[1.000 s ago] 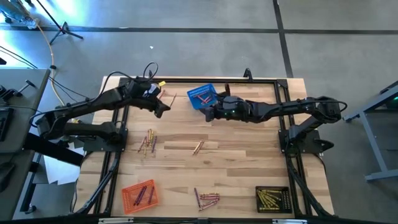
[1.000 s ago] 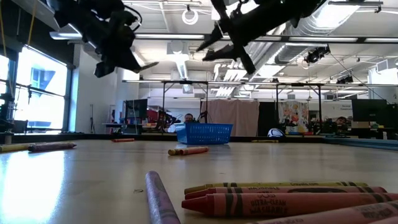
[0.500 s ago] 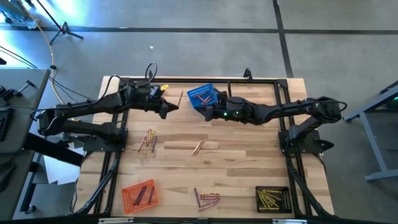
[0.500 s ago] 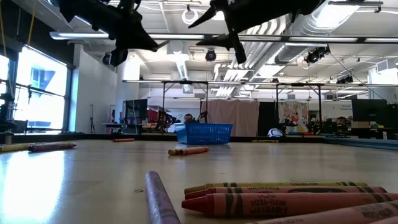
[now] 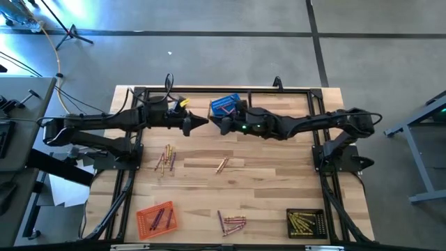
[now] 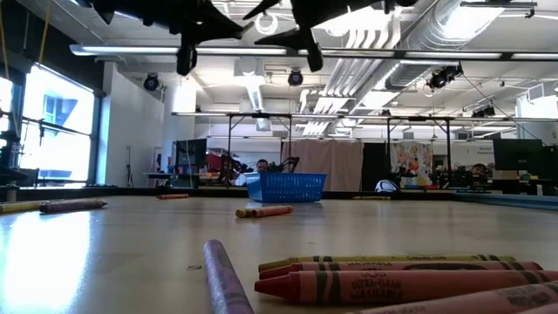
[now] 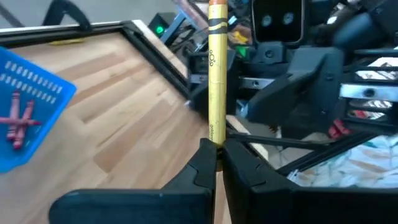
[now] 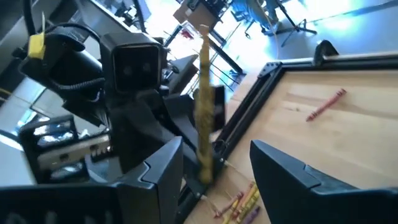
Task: Sort crayons
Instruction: Put the yellow crayon into the black bin
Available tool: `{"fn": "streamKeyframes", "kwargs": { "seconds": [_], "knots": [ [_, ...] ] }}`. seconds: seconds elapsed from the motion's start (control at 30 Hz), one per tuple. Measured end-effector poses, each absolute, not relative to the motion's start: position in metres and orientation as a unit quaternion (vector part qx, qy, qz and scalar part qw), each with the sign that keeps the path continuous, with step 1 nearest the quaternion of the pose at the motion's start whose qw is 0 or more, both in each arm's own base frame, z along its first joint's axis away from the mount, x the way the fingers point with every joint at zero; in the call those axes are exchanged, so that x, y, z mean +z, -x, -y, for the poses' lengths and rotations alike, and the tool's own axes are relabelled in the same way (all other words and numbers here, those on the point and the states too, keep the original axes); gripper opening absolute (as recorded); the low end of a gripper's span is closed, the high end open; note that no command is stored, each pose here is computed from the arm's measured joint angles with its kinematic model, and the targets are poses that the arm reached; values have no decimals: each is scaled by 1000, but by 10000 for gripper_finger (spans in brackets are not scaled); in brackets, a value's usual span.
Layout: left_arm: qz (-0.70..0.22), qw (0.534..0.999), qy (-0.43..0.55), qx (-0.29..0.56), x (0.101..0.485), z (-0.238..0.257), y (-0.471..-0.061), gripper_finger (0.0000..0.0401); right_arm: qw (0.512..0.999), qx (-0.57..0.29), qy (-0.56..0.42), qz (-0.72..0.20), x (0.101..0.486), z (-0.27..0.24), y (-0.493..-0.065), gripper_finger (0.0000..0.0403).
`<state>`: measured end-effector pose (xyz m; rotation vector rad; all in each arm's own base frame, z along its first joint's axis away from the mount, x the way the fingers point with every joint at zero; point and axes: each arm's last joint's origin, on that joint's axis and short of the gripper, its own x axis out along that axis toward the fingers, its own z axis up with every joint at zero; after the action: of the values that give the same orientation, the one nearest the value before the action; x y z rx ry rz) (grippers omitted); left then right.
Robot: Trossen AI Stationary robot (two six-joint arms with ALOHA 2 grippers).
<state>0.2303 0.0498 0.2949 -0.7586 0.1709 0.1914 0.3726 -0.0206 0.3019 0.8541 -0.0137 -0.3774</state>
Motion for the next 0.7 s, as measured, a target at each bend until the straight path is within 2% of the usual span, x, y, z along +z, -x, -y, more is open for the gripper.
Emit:
{"fn": "streamKeyframes", "kwargs": {
  "seconds": [0.37,0.7],
  "knots": [
    [-83,920,367,112,293,-45,-232,5,912,-192,-361,-26,334,21,-384,174],
    [-71,925,360,96,296,-36,-235,5,910,-205,-361,-27,333,22,-384,172]
  ]
}}
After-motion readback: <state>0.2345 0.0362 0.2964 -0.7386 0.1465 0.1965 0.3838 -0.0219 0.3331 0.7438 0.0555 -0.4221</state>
